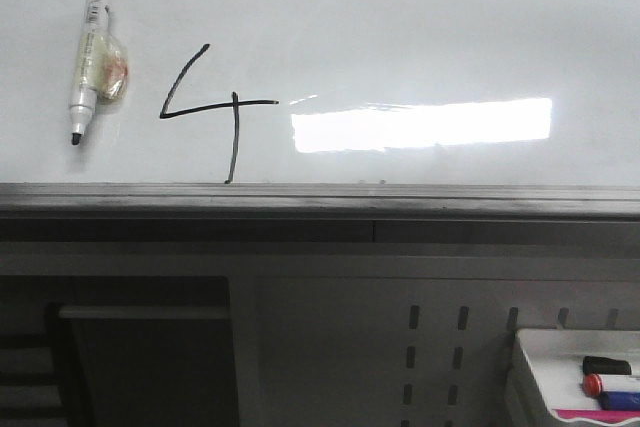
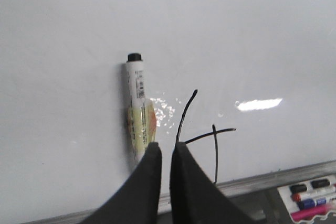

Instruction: Write number 4 on whiteboard

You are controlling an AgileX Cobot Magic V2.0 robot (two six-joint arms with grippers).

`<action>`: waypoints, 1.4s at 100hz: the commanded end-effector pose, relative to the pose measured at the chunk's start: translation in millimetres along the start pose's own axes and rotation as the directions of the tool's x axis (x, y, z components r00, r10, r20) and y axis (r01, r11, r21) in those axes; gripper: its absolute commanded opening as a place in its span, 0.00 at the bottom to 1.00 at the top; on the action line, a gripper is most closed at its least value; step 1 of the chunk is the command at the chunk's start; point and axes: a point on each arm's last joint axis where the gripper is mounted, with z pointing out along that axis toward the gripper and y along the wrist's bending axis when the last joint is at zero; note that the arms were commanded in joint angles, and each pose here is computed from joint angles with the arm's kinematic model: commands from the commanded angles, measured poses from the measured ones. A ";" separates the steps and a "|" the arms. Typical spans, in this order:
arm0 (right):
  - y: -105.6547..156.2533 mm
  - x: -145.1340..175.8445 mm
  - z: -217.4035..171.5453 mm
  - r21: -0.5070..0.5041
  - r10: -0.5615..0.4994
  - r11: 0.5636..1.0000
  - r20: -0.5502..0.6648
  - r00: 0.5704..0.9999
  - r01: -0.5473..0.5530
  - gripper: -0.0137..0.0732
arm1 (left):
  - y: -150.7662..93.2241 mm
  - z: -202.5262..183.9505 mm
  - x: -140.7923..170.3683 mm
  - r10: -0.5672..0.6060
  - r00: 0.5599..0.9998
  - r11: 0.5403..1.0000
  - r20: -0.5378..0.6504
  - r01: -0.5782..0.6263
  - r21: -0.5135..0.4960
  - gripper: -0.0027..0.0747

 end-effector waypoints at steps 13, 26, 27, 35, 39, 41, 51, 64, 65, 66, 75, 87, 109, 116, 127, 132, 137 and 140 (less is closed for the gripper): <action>3.9 38.0 -39.2 -0.004 0.025 1.000 0.364 0.931 -0.025 0.10 | 5.0 -56.1 20.7 0.063 0.957 0.998 0.281 -0.069 0.012 0.01; 11.2 84.9 -48.6 -0.018 0.024 1.000 0.487 0.873 -0.017 0.10 | 14.2 -72.1 54.0 0.107 0.919 0.993 0.379 -0.114 -0.004 0.01; 11.4 86.4 -51.8 -0.018 0.024 1.000 0.508 0.861 -0.017 0.10 | 15.4 -72.8 58.2 0.116 0.916 0.992 0.385 -0.122 -0.009 0.01; 14.9 113.9 -55.4 -0.021 0.023 1.000 0.534 0.845 -0.014 0.10 | 20.8 -77.1 76.4 0.150 0.887 0.988 0.436 -0.155 -0.026 0.01; 16.1 125.6 -55.4 -0.021 0.023 1.000 0.527 0.850 -0.014 0.10 | 22.7 -79.4 83.9 0.152 0.874 0.987 0.462 -0.158 -0.025 0.01; 16.6 130.4 -56.4 -0.021 0.023 1.000 0.529 0.848 -0.014 0.10 | 23.5 -80.5 87.0 0.151 0.867 0.987 0.475 -0.159 -0.024 0.01; 18.0 146.8 -61.6 -0.019 0.023 1.000 0.547 0.837 -0.015 0.10 | 25.1 -86.4 95.2 0.133 0.838 0.989 0.529 -0.151 -0.010 0.01; 19.5 161.3 -62.6 -0.018 0.023 1.000 0.551 0.834 -0.015 0.10 | 25.0 -91.4 96.5 0.131 0.821 0.988 0.555 -0.153 -0.007 0.01; 19.6 161.9 -62.8 -0.018 0.023 1.000 0.552 0.833 -0.015 0.10 | 25.0 -91.4 96.5 0.131 0.821 0.988 0.555 -0.153 -0.007 0.01; 19.7 162.5 -62.3 -0.019 0.023 1.000 0.550 0.835 -0.015 0.10 | 25.0 -91.4 96.5 0.131 0.821 0.988 0.555 -0.153 -0.007 0.01; 20.6 168.4 -58.6 -0.020 0.023 1.000 0.534 0.845 -0.014 0.10 | 25.0 -91.4 96.5 0.131 0.821 0.988 0.555 -0.153 -0.007 0.01; 21.2 174.7 -54.7 -0.021 0.023 1.000 0.498 0.867 -0.014 0.10 | 25.0 -91.4 96.5 0.131 0.821 0.988 0.555 -0.153 -0.007 0.01; 21.2 175.7 -54.1 -0.020 0.023 1.000 0.487 0.873 -0.014 0.10 | 25.0 -91.4 96.5 0.131 0.821 0.988 0.555 -0.153 -0.007 0.01; 21.2 175.7 -54.1 -0.020 0.023 1.000 0.487 0.873 -0.014 0.10 | 25.0 -91.4 96.5 0.131 0.821 0.988 0.555 -0.153 -0.007 0.01; 21.2 175.7 -54.1 -0.020 0.023 1.000 0.487 0.873 -0.014 0.10 | 26.2 -88.3 99.9 0.132 0.828 0.988 0.545 -0.152 -0.008 0.01; 21.2 175.7 -54.1 -0.020 0.023 1.000 0.487 0.873 -0.014 0.10 | 27.8 -85.0 103.5 0.149 0.833 0.987 0.533 -0.161 -0.024 0.01; 21.2 175.7 -54.1 -0.020 0.023 1.000 0.487 0.873 -0.014 0.10 | 30.6 -79.7 109.5 0.152 0.845 0.987 0.513 -0.154 -0.040 0.01; 21.2 175.7 -54.1 -0.020 0.023 1.000 0.487 0.873 -0.014 0.10 | 32.5 -76.6 113.1 0.155 0.851 0.988 0.502 -0.148 -0.053 0.01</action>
